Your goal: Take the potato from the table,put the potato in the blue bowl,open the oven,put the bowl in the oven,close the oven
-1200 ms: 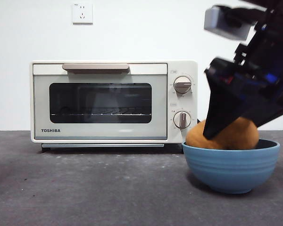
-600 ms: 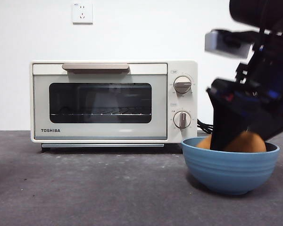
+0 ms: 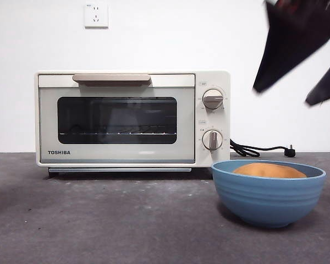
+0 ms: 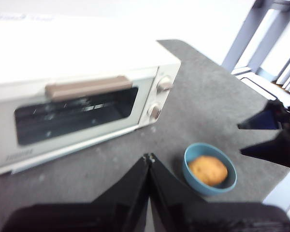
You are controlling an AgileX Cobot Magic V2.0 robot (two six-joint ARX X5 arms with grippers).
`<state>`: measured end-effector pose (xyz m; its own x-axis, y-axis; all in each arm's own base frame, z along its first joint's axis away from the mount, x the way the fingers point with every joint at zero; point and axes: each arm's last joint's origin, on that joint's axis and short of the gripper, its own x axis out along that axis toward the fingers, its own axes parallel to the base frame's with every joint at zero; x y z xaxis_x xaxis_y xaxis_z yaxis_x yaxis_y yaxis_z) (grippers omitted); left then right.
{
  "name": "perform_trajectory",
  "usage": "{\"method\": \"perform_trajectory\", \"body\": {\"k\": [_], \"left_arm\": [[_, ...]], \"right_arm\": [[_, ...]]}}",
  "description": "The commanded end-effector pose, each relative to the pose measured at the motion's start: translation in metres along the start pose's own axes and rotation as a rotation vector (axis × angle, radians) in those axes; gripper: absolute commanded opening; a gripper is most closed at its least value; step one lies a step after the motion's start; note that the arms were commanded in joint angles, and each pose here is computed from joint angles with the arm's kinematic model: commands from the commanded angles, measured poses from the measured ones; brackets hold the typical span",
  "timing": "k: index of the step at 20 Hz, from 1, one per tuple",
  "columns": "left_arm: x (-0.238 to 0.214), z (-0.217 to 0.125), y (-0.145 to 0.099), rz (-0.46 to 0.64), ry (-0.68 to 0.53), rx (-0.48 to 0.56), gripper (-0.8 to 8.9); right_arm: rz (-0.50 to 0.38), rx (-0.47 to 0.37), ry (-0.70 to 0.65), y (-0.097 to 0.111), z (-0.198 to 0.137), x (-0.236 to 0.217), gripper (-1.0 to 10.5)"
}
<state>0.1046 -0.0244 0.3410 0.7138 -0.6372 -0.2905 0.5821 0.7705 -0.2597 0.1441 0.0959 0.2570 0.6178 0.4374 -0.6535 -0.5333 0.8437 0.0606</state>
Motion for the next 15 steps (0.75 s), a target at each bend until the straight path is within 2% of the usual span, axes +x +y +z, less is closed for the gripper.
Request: {"method": "perform_trajectory", "body": {"k": [1, 4, 9, 15], "left_arm": [[0.023, 0.011, 0.012, -0.028, 0.000, 0.002, -0.08], [0.065, 0.022, 0.032, -0.051, 0.007, 0.014, -0.08], [0.131, 0.032, 0.063, -0.019, 0.035, 0.026, -0.08], [0.184, 0.037, 0.089, 0.031, 0.079, 0.057, -0.08]], "right_arm": [[0.002, 0.061, -0.026, 0.001, -0.001, -0.018, 5.1], [0.000, 0.098, -0.028, 0.001, -0.007, -0.037, 5.1], [0.003, 0.155, -0.024, 0.001, -0.015, -0.051, 5.0], [0.004, 0.160, -0.032, 0.001, -0.016, -0.053, 5.0]]}}
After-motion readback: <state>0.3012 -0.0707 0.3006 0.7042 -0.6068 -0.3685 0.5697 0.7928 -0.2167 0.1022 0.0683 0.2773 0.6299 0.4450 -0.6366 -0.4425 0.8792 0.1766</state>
